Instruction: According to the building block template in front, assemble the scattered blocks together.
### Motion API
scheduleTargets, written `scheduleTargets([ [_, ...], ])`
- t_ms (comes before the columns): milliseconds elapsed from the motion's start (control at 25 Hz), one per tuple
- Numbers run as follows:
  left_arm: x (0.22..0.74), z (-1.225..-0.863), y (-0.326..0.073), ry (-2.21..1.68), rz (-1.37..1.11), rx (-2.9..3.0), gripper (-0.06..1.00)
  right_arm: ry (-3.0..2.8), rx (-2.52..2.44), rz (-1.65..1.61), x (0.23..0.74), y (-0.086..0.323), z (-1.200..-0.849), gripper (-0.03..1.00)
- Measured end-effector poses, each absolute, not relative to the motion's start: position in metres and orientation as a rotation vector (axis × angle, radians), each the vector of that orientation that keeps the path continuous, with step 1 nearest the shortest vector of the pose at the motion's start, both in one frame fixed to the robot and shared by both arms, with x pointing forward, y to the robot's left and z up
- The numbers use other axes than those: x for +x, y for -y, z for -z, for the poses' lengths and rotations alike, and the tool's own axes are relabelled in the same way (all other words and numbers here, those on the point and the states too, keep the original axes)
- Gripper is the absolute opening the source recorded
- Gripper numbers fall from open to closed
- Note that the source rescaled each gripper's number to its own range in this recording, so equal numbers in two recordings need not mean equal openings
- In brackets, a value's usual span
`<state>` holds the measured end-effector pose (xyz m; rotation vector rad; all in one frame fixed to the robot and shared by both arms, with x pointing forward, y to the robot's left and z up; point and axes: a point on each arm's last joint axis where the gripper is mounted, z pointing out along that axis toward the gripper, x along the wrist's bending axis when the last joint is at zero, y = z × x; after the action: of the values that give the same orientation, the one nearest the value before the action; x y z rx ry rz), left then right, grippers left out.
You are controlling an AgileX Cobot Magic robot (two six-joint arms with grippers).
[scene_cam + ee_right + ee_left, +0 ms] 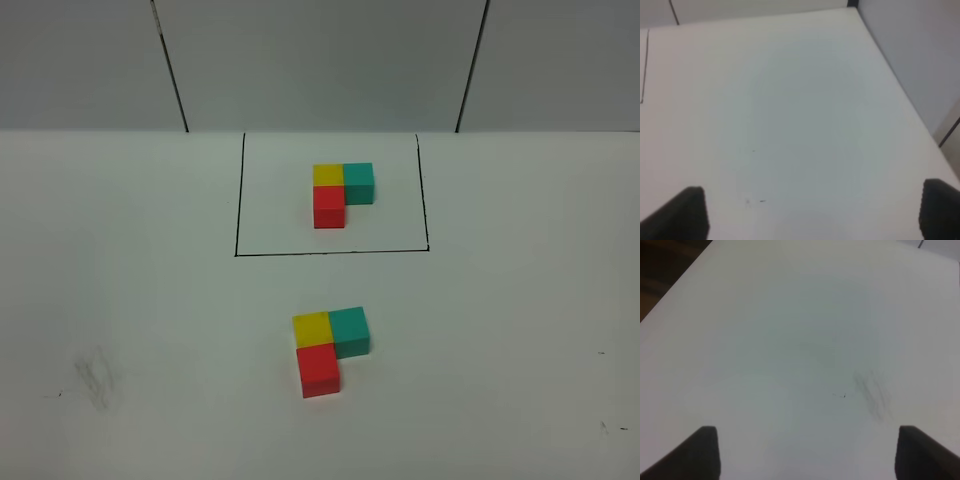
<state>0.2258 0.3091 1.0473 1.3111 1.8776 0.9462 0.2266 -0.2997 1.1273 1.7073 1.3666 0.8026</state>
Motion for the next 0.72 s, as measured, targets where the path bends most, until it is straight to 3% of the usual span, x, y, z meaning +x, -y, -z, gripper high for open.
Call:
scheduleTargets([
  [440, 0.226, -1.047, -0.309, -1.878, -0.946, 1.311, 0.65, -1.319, 1.776, -0.890, 0.236, 0.298, -1.053, 0.86],
  [720, 0.226, -1.047, -0.309, -1.878, -0.946, 1.311, 0.65, -1.336, 1.769, -0.907, 0.236, 0.296, -1.050, 0.86],
])
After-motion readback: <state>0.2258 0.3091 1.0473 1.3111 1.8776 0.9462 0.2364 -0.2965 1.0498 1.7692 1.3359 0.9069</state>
